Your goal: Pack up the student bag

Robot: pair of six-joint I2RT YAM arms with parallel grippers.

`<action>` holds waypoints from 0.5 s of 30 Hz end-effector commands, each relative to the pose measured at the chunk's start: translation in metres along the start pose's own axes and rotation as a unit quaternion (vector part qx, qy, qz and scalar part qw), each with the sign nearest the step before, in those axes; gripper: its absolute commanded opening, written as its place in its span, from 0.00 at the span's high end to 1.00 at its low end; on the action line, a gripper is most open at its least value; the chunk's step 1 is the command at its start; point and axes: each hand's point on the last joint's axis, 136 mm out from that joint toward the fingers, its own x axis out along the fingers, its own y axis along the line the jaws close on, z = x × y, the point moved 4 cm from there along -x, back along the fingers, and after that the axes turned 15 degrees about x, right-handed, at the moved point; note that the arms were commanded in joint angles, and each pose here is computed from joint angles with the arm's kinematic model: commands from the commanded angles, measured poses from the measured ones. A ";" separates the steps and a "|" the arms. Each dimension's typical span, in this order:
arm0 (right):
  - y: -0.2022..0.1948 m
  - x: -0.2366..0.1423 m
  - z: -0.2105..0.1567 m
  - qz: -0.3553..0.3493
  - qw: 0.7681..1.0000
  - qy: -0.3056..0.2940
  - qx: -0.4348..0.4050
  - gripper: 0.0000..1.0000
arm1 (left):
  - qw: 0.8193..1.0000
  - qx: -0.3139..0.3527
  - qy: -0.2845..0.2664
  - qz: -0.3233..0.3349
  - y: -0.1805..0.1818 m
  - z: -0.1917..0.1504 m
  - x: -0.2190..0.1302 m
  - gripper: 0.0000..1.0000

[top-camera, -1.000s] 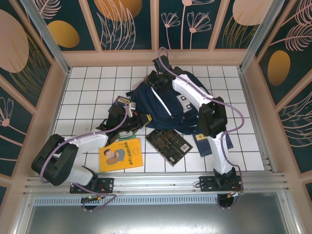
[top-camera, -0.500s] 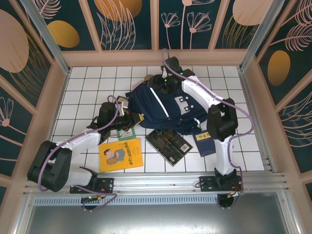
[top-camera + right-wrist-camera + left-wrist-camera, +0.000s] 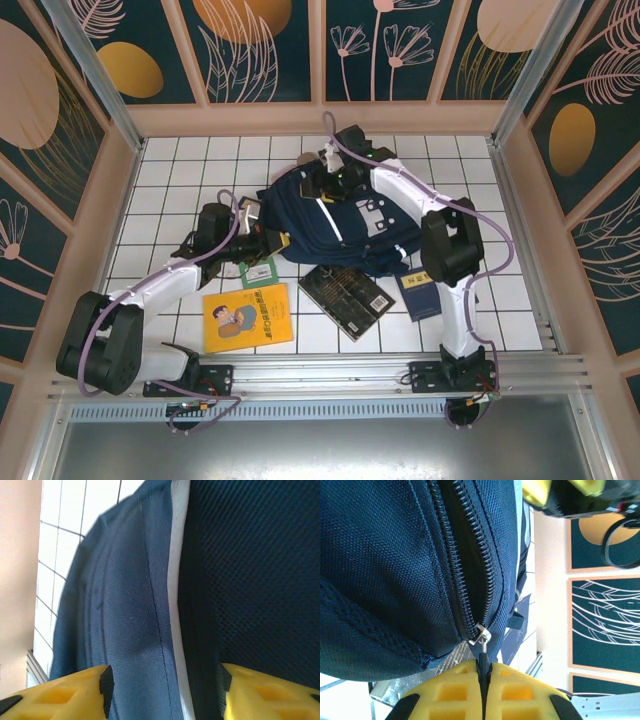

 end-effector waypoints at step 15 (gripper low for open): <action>0.010 0.021 -0.032 0.091 0.992 0.092 -0.002 0.86 | 0.999 0.037 -0.022 -0.012 -0.011 0.024 -0.014 1.00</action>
